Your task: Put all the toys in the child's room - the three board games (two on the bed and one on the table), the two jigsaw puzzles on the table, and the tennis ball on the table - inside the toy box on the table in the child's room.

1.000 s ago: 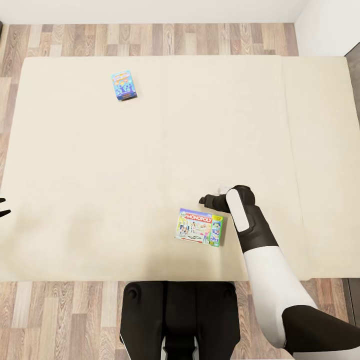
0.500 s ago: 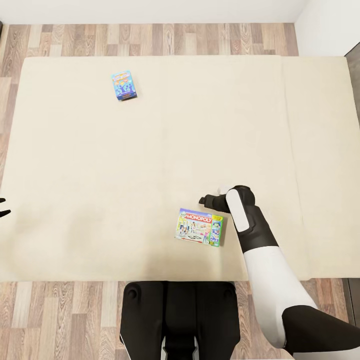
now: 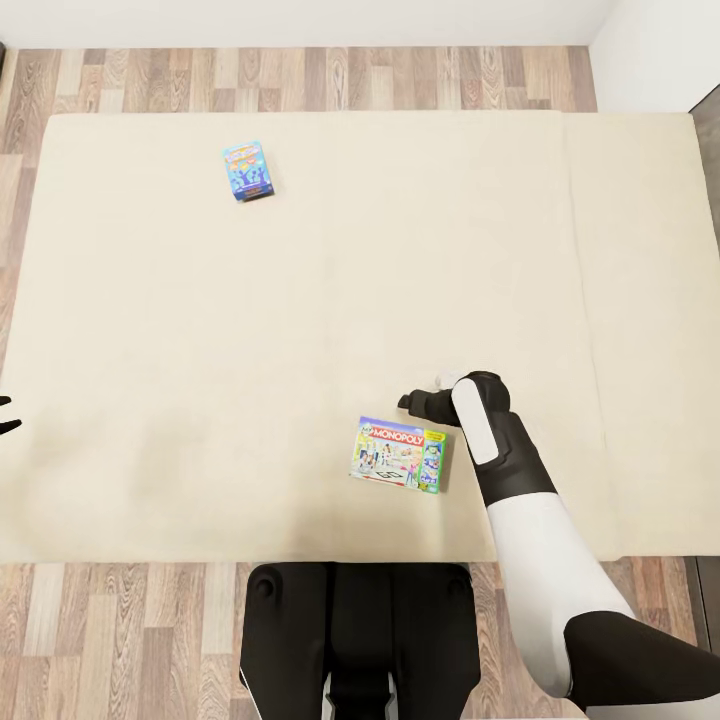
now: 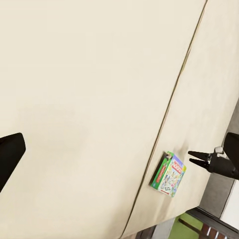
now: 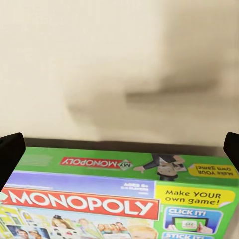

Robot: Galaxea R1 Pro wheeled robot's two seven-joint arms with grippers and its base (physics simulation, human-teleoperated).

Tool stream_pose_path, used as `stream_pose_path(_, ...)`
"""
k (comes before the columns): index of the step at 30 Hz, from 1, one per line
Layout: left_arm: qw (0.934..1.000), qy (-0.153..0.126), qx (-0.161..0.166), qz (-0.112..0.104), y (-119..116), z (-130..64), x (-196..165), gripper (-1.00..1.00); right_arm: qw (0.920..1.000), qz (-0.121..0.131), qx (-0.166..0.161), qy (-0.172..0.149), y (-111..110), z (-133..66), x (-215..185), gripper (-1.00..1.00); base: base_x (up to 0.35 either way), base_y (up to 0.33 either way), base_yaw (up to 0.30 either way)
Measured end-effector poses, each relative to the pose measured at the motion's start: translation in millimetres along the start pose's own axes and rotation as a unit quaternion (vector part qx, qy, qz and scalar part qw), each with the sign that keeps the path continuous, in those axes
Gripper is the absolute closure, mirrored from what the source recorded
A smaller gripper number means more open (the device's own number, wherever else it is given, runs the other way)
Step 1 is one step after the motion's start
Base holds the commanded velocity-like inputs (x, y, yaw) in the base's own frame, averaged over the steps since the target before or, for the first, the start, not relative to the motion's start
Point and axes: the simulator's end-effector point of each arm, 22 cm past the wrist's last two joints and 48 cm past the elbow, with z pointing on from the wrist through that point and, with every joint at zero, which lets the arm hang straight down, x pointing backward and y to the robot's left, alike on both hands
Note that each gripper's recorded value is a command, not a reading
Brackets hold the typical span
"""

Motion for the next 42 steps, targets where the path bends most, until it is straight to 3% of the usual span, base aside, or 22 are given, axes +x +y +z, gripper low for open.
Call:
stream_pose_path(19, 1.0000, 0.000, 0.000, 0.000, 0, -0.2, 0, -1.00, 1.0000, 0.002, 0.000, 0.000, -1, 0.1, 0, -1.00, 0.000, 0.000, 0.000)
stream_pose_path(42, 1.0000, 0.000, 0.000, 0.000, 0, -0.2, 0, -1.00, 0.9994, 0.006, -0.005, -0.035, -4, -17.9, -2, -1.00, 0.000, 0.000, 0.000)
